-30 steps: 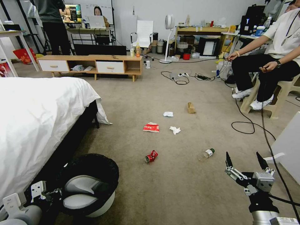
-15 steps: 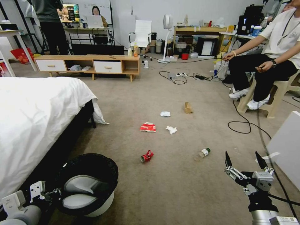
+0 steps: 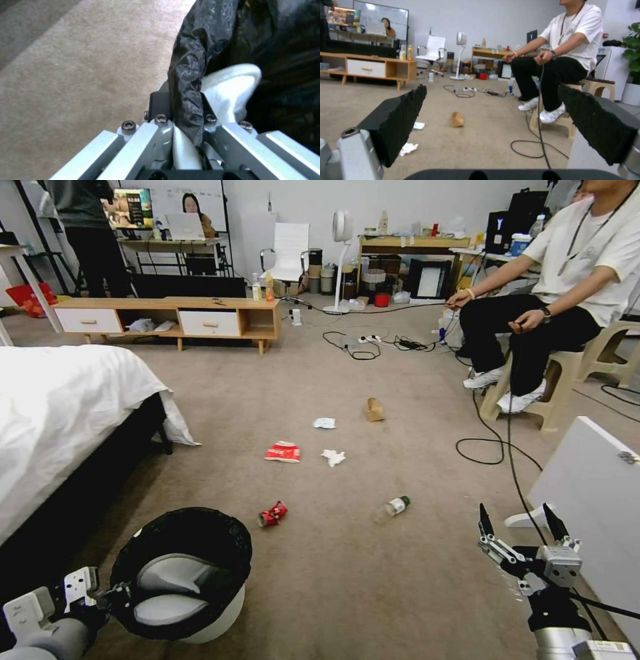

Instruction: Pick up the trash bin and place the garbage on the floor into it.

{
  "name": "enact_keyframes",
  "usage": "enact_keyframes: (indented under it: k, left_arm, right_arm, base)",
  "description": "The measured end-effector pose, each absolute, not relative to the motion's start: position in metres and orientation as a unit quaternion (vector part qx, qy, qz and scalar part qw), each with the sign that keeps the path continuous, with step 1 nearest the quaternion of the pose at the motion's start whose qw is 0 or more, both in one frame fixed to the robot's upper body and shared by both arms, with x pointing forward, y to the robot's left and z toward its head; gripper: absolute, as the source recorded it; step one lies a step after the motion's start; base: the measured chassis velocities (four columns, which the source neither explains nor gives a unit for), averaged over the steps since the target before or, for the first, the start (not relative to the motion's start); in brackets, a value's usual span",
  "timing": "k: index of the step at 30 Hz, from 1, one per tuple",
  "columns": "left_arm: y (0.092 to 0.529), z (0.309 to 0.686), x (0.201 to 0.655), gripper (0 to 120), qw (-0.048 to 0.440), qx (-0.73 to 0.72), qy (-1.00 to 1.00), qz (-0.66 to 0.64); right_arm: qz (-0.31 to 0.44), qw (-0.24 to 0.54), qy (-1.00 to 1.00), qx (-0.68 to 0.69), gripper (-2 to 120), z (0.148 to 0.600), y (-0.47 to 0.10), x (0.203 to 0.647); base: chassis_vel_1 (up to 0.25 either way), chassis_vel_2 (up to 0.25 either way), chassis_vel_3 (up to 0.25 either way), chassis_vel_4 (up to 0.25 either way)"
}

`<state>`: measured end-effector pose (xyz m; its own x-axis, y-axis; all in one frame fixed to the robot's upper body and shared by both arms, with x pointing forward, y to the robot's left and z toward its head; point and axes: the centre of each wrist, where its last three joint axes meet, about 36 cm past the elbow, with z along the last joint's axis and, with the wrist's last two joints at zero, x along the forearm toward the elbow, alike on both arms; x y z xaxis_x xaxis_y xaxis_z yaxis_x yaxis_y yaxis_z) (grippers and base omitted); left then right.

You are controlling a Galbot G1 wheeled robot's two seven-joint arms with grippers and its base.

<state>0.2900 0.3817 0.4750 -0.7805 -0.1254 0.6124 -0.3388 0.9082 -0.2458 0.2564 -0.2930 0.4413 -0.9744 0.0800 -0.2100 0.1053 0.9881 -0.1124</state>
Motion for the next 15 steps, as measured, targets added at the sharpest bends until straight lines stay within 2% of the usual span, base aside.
enact_keyframes:
  k: [2,15]
  left_arm:
    - [0.3818,0.4750,0.2904,3,0.306,0.125,-0.928,0.174]
    - [0.3901,0.4736,0.2939,3,0.307,0.136,-0.925,0.177]
  right_arm:
    - [-0.063,0.104,0.992,0.045,100,0.4402,-0.2935,0.2568]
    - [-0.067,0.107,0.991,0.038,100,0.4373,-0.2930,0.2593]
  base:
    - [-0.047,-0.082,0.098,0.030]
    - [0.025,0.018,-0.014,-0.010]
